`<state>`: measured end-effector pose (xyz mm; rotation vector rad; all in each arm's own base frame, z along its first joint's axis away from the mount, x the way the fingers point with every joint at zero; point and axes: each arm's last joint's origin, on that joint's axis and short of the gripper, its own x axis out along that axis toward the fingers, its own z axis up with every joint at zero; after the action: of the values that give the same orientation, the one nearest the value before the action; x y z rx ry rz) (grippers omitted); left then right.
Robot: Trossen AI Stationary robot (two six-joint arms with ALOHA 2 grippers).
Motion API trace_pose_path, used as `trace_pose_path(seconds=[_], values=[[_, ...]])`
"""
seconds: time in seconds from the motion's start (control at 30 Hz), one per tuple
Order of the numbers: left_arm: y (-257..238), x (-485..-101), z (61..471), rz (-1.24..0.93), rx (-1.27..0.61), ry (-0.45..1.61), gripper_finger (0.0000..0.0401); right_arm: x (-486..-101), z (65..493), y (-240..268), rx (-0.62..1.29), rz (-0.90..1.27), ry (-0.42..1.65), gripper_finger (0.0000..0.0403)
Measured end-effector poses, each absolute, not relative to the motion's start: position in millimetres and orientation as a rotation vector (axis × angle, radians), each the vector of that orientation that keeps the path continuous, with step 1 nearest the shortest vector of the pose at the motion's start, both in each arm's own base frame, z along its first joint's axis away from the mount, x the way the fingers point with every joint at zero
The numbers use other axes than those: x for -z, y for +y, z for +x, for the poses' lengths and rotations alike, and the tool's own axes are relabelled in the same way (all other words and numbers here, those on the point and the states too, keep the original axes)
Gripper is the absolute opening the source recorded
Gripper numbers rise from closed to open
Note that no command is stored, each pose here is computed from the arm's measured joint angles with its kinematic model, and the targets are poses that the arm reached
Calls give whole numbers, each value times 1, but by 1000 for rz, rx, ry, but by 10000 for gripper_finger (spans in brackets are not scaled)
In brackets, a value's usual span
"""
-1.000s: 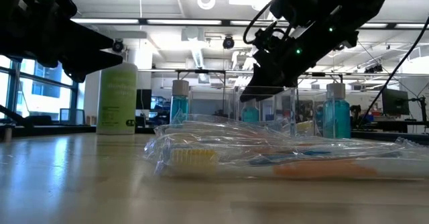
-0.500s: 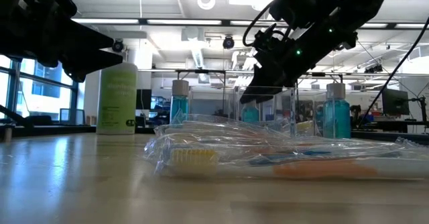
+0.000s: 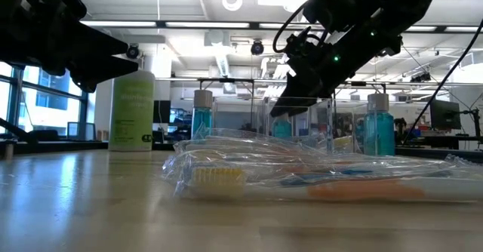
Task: Pick & Place toothbrushing station
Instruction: Put the mouthwash into the transparent organizer
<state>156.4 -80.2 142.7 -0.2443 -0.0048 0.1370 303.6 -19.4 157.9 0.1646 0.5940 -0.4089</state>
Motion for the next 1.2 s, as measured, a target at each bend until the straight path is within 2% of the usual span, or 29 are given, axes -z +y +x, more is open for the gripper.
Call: trace_pose_path(seconds=[0.43,0.7,0.83,1.2], values=[[-80,-143,156,-244,-137,-4,237,-158,304,-20,408,158,594,94],[-80,-143,156,-244,-137,-4,237,-158,303,-20,410,158,596,112],[-80,-143,156,-244,-137,-4,237,-158,303,-20,406,151,600,88],[-80,-143,156,-244,-137,-4,237,-163,303,-10,401,49,584,88]])
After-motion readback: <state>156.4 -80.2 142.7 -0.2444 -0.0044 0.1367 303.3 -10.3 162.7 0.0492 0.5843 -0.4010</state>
